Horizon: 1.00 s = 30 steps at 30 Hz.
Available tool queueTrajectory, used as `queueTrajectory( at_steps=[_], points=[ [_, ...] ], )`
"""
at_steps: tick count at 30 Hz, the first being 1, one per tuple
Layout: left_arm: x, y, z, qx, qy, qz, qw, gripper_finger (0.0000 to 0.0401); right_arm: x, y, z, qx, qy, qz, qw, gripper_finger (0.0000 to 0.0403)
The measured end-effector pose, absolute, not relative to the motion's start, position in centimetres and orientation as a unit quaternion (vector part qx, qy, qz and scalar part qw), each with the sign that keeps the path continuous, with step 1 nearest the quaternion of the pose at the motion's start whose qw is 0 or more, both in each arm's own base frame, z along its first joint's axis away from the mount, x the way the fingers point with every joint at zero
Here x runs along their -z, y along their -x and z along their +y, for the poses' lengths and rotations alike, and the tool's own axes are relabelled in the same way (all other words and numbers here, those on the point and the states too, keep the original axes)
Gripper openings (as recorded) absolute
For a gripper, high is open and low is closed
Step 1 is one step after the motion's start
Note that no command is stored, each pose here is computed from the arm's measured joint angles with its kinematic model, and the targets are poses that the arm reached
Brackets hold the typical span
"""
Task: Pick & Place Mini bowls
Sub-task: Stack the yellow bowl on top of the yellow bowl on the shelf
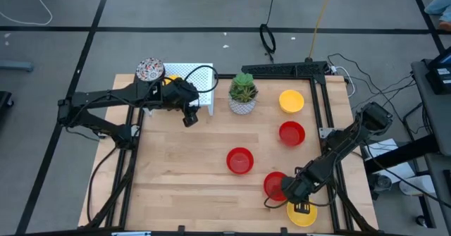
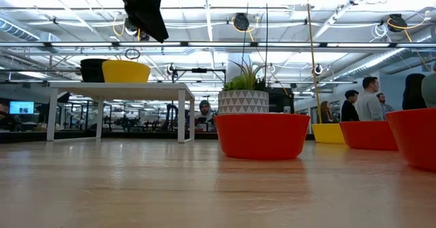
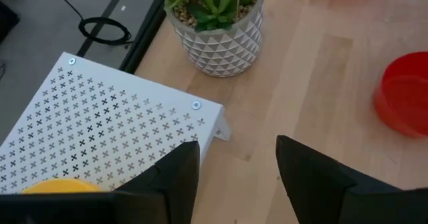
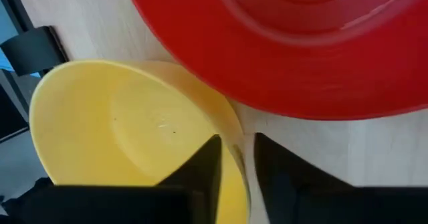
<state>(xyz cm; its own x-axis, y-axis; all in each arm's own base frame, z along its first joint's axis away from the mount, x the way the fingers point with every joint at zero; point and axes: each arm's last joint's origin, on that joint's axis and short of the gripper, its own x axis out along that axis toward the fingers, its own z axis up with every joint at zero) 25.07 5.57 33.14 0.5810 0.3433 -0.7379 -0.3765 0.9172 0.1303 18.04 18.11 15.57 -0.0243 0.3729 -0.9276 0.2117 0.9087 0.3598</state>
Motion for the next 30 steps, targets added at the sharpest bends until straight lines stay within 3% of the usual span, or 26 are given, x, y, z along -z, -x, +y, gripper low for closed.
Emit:
queueTrajectory(
  at_steps=[4, 10, 14, 17, 23, 30],
  points=[
    [-33.1, -25.1, 5.3, -0.198, 0.018, 0.411, 0.890, 0.0202, -15.6, -17.9, 18.2, -0.073, -0.215, 0.725, 0.650, 0.0011],
    [-33.1, -25.2, 4.7, -0.184, 0.008, 0.413, 0.892, 0.0202, -16.1, -17.0, 18.0, -0.080, -0.244, 0.772, 0.582, 0.0002],
    [-33.1, -25.3, 4.4, -0.177, 0.004, 0.413, 0.893, 0.0202, -17.9, -15.9, 17.5, -0.072, -0.261, 0.772, 0.576, 0.0001],
    [-33.1, -25.3, 4.1, -0.172, 0.002, 0.414, 0.894, 0.0202, -20.2, -15.6, 16.9, -0.080, -0.291, 0.723, 0.622, 0.0001],
    [-33.1, -25.4, 3.7, -0.165, -0.001, 0.414, 0.895, 0.0202, -23.9, -15.8, 13.6, -0.026, -0.294, 0.548, 0.783, 0.0001],
    [-33.1, -25.4, 3.6, -0.164, -0.002, 0.414, 0.895, 0.0202, -24.1, -19.0, 8.5, 0.035, -0.246, 0.488, 0.837, 0.0001]
  ],
)
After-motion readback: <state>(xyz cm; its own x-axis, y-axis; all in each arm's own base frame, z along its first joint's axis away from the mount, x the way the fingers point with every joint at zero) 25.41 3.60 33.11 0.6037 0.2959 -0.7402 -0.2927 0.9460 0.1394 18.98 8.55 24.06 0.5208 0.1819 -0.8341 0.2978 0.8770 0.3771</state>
